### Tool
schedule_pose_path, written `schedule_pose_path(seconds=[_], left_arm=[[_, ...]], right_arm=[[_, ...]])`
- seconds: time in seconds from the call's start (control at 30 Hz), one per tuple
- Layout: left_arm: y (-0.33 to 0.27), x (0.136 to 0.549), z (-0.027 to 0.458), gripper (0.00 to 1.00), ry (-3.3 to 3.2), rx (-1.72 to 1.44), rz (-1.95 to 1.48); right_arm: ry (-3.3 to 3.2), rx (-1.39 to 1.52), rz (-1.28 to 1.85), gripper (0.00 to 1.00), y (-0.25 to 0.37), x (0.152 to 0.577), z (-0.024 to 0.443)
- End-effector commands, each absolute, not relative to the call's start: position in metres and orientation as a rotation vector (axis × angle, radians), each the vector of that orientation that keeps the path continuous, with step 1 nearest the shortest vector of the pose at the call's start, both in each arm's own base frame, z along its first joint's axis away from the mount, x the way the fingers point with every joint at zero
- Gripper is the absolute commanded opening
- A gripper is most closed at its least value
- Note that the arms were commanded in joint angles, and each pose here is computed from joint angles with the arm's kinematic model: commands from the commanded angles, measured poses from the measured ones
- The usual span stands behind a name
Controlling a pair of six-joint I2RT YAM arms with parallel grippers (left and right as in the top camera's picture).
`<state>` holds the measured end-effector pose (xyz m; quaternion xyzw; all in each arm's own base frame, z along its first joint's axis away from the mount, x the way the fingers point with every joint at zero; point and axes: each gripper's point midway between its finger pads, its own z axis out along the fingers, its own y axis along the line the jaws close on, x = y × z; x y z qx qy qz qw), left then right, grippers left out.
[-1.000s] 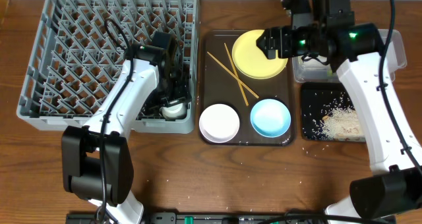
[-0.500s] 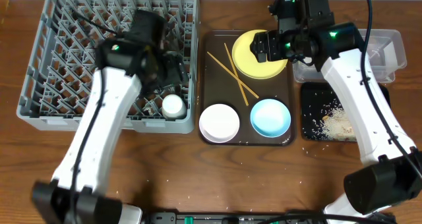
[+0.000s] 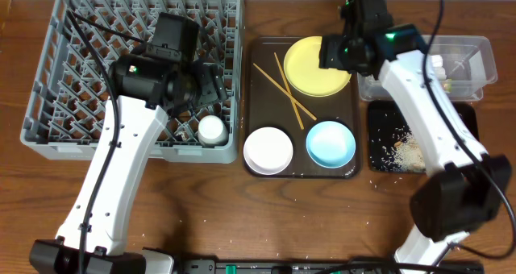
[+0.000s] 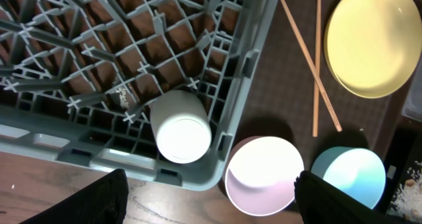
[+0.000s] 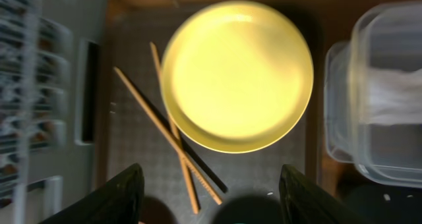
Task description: Sort waste into correct bins and load items into the dishwasher
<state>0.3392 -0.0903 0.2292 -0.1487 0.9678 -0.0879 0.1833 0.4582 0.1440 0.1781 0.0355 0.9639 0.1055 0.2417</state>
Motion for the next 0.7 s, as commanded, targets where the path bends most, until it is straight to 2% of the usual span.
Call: schedule_pose_path(seconds=[0.0,0.23,0.67], left_arm=[[-0.084,0.342,0.231,0.82,2.711,-0.440,-0.201],[-0.083,0.342,0.231,0.82,2.710,-0.441,-0.194],[-0.080,0.343,0.231,0.83,2.705,-0.446,-0.172]], right_arm=[[2.693,0.089,0.258,0.62,0.161,0.459,0.147],[2.751,-0.256,0.294,0.57,0.202,0.448,0.112],[2.757,-0.345,0.268,0.55,0.214,0.440,0.107]])
